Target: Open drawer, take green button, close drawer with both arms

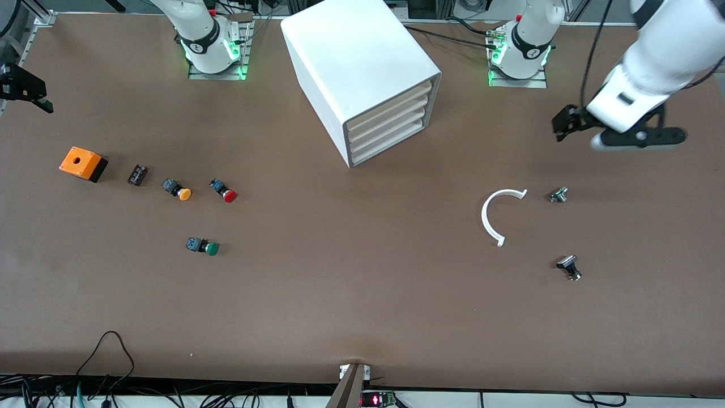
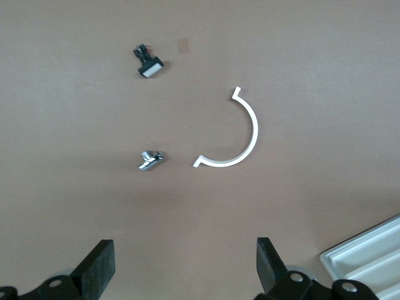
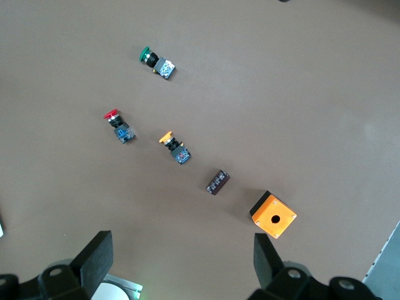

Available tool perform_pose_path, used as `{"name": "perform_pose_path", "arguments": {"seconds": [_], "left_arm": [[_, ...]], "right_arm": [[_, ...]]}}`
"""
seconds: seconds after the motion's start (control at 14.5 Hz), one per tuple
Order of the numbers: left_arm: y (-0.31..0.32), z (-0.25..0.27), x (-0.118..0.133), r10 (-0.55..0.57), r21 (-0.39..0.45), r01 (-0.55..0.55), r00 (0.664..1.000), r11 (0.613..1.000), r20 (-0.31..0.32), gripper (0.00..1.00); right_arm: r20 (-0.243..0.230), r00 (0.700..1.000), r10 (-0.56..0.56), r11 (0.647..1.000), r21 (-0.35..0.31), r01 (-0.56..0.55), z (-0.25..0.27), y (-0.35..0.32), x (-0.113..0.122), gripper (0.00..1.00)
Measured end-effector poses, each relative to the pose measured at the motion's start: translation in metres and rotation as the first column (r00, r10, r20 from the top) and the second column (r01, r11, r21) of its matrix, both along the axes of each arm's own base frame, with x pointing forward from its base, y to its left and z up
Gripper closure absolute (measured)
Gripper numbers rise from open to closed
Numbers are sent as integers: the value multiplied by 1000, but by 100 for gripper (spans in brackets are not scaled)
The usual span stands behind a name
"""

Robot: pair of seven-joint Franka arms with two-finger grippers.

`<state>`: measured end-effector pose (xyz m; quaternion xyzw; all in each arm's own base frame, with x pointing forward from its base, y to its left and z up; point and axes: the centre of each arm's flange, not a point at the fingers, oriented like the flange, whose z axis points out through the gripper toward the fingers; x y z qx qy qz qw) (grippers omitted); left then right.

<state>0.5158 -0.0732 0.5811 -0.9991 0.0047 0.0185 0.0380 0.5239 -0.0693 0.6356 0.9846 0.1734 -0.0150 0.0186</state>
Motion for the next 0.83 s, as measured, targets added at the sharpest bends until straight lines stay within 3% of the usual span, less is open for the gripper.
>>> {"name": "perform_pose_path", "arguments": {"seconds": [0.28, 0.83], "left_arm": [[48, 5, 4, 21, -29, -21, 1000, 999, -8, 0], [43, 14, 15, 21, -37, -21, 1000, 999, 17, 0]], "right_arm": [[-18, 1000, 0, 1000, 2, 0, -8, 0, -1, 0], [-23, 1000, -8, 1000, 5, 9, -11, 2, 0, 0]]}}
